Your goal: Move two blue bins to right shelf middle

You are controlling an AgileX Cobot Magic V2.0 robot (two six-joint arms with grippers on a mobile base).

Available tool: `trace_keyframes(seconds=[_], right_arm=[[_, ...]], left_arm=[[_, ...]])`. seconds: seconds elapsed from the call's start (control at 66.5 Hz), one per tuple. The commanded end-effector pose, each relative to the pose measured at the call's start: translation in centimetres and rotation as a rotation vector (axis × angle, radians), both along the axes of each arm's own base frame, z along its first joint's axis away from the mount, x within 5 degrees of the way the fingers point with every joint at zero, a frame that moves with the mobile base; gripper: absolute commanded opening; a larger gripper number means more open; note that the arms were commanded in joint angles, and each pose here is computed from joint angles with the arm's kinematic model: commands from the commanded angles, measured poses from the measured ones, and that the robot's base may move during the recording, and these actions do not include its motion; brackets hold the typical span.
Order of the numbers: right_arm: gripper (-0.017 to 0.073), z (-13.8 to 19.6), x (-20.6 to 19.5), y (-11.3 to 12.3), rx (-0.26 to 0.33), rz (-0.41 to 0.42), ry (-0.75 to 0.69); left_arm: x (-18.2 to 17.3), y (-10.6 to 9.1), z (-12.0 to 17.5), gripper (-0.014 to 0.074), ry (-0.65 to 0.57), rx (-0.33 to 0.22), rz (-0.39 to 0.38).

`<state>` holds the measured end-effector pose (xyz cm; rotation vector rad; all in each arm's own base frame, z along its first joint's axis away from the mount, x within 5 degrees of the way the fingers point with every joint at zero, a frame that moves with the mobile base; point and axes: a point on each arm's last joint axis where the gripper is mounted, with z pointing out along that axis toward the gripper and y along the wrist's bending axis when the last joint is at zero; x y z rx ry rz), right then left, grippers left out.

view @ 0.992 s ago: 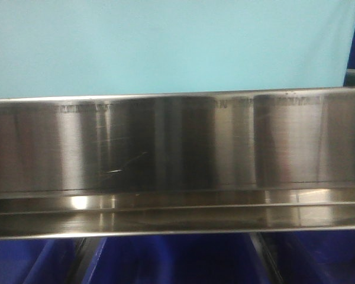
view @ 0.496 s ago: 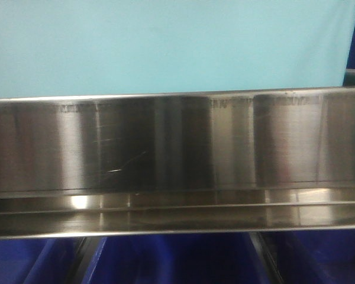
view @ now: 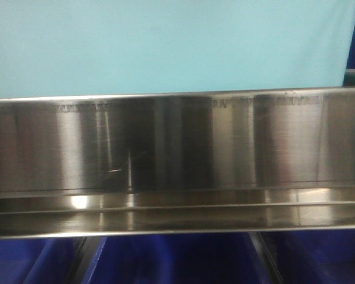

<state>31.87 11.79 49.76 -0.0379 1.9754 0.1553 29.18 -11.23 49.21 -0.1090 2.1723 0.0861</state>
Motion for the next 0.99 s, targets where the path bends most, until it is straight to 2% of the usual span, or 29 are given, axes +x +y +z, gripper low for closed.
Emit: trace_keyframes(seconds=[0.0, 0.361, 0.436, 0.632, 0.812, 0.977], right_arm=[[-0.0162, 1.3, -0.4, 0.8, 0.061, 0.055, -0.090], [-0.0162, 1.1, -0.5, 0.8, 0.065, 0.054, -0.073], [-0.0162, 0.6, -0.8, 0.8, 0.079, 0.051, 0.006], [-0.0162, -0.5, -1.8, 1.0, 0.110, 0.059, 0.185], [-0.0162, -1.5, -2.7, 1.1, 0.080, 0.050, 0.323], [-0.0162, -1.7, -3.1, 1.8, 0.076, 0.064, 0.349]], left_arm=[[0.0, -0.8, 0.4, -0.0111, -0.035, -0.026, -0.054], [0.0, -0.8, 0.4, -0.0111, -0.037, -0.027, -0.055], [-0.1, -0.7, 0.3, -0.0111, -0.018, -0.024, -0.049], [-0.4, -0.9, 0.8, -0.0111, -0.018, -0.037, -0.092], [-0.9, -1.7, 0.7, -0.0111, 0.024, -0.131, -0.154], [-1.3, -1.7, 0.9, -0.0111, 0.023, -0.148, -0.163]])
